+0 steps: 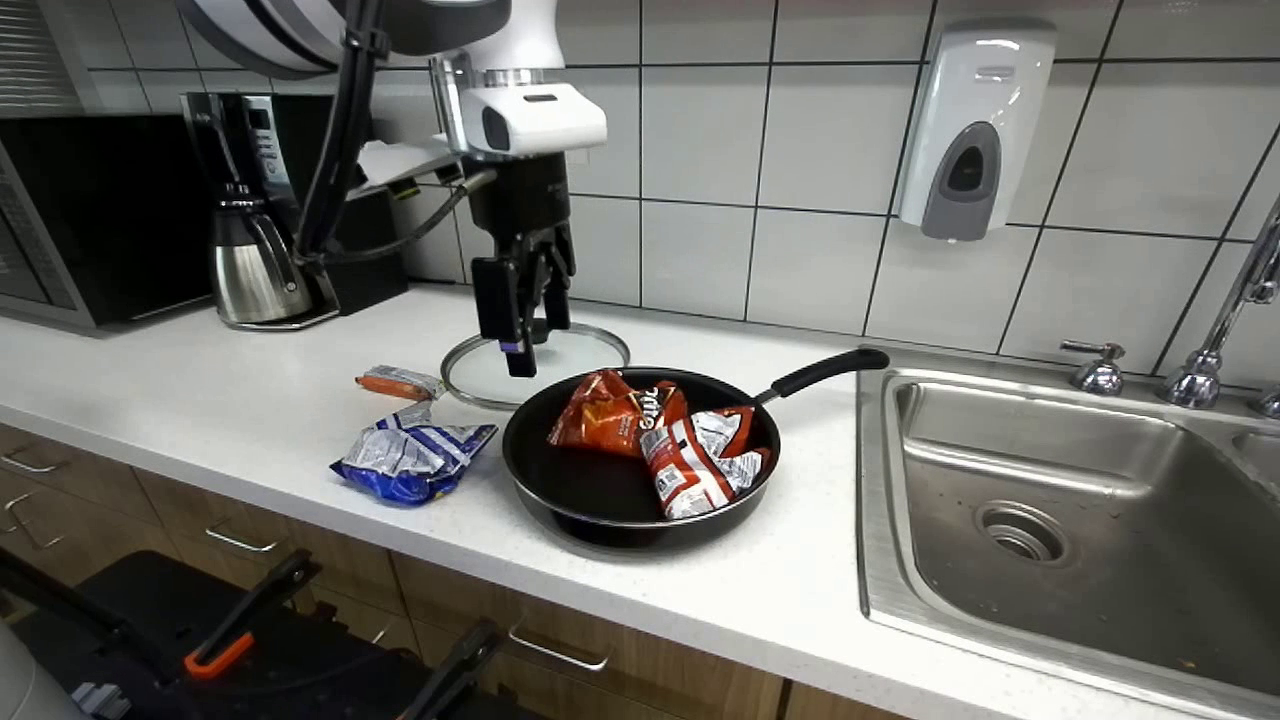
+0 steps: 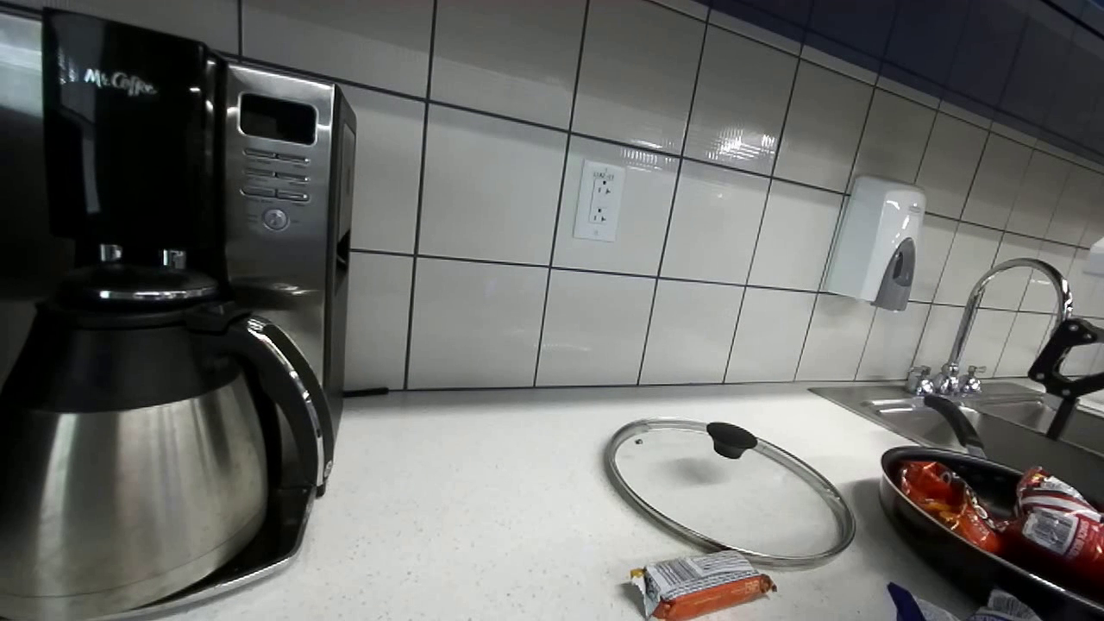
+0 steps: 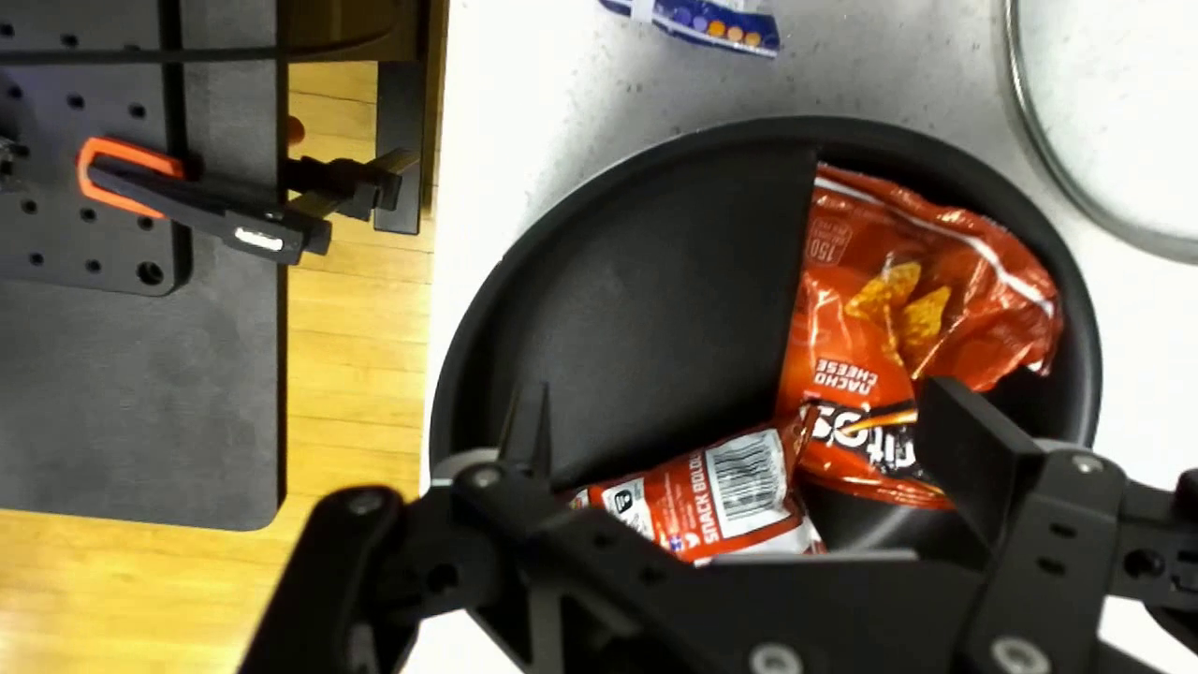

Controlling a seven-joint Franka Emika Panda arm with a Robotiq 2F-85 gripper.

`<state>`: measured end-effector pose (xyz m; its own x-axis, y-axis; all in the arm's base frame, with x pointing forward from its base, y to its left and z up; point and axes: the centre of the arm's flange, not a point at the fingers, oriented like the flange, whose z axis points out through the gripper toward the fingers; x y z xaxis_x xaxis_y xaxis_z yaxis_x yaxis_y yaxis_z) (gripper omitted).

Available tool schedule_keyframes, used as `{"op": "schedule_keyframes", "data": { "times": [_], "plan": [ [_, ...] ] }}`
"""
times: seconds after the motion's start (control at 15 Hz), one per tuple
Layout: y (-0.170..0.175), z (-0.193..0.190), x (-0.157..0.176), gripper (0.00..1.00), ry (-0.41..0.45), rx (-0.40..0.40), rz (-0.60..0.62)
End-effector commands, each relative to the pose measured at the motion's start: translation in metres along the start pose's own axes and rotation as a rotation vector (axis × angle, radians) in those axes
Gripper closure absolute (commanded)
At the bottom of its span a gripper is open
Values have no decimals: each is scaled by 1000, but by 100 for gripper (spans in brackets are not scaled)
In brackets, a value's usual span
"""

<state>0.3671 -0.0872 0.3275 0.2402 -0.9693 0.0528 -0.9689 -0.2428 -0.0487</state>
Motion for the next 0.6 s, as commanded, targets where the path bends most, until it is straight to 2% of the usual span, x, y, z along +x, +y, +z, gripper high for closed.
{"op": "schedule_keyframes", "data": {
  "times": [0.0,0.53],
  "plan": [
    [-6,-10,-36,0,-9,13,-56],
    [-32,8,-92,0,-26,-27,-60]
  ]
}}
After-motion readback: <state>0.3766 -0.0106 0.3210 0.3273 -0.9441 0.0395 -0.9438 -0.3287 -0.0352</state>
